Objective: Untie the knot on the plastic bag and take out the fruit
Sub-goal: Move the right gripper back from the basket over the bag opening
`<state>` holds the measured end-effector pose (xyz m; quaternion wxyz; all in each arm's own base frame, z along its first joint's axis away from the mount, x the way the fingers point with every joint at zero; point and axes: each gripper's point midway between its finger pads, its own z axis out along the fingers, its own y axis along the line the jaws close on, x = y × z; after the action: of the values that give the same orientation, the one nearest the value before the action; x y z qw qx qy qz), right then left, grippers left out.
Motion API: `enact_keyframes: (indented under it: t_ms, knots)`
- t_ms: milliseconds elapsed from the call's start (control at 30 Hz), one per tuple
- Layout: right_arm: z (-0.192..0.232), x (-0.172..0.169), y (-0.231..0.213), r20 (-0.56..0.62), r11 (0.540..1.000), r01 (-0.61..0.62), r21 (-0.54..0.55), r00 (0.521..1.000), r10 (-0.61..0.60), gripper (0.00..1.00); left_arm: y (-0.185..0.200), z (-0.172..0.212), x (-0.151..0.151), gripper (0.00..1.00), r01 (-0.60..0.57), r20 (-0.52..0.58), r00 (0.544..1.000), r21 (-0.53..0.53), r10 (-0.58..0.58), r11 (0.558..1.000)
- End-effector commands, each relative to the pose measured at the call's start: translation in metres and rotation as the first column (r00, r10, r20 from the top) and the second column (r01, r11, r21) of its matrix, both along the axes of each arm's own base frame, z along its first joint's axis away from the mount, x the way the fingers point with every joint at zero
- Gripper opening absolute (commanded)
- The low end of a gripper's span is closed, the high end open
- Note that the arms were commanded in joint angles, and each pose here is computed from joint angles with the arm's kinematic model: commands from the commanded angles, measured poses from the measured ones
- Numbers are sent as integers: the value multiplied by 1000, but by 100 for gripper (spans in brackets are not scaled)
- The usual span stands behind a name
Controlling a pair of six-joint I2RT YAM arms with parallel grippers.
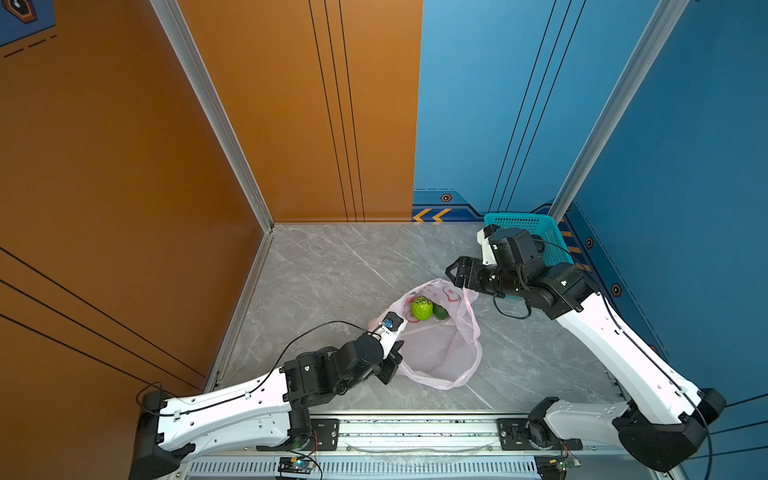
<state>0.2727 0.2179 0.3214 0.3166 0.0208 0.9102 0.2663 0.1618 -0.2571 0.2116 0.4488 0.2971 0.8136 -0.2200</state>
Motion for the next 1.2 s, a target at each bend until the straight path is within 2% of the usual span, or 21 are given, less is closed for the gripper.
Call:
enact_keyframes:
  t_ms: [0,300,567,833,1167]
  knots:
    - [17,-15,15,15,1000,12,19,1000,-12,80,-4,11,-2,0,31,18,999,-26,-31,999]
    - [4,-39,59,-7,997,-73,-6,997,73,80,-4,13,-4,0,39,20,999,-37,-38,999]
    - [-52,-46,69,-52,995,-81,-61,996,78,80,0,16,-4,0,30,20,999,-50,-29,998]
    - [-129,-52,67,-110,983,-78,-163,992,61,79,-5,14,-4,0,37,12,999,-48,-37,998]
    - [-195,-57,71,-162,975,-105,-195,984,74,79,-6,15,-4,0,34,12,999,-55,-33,998]
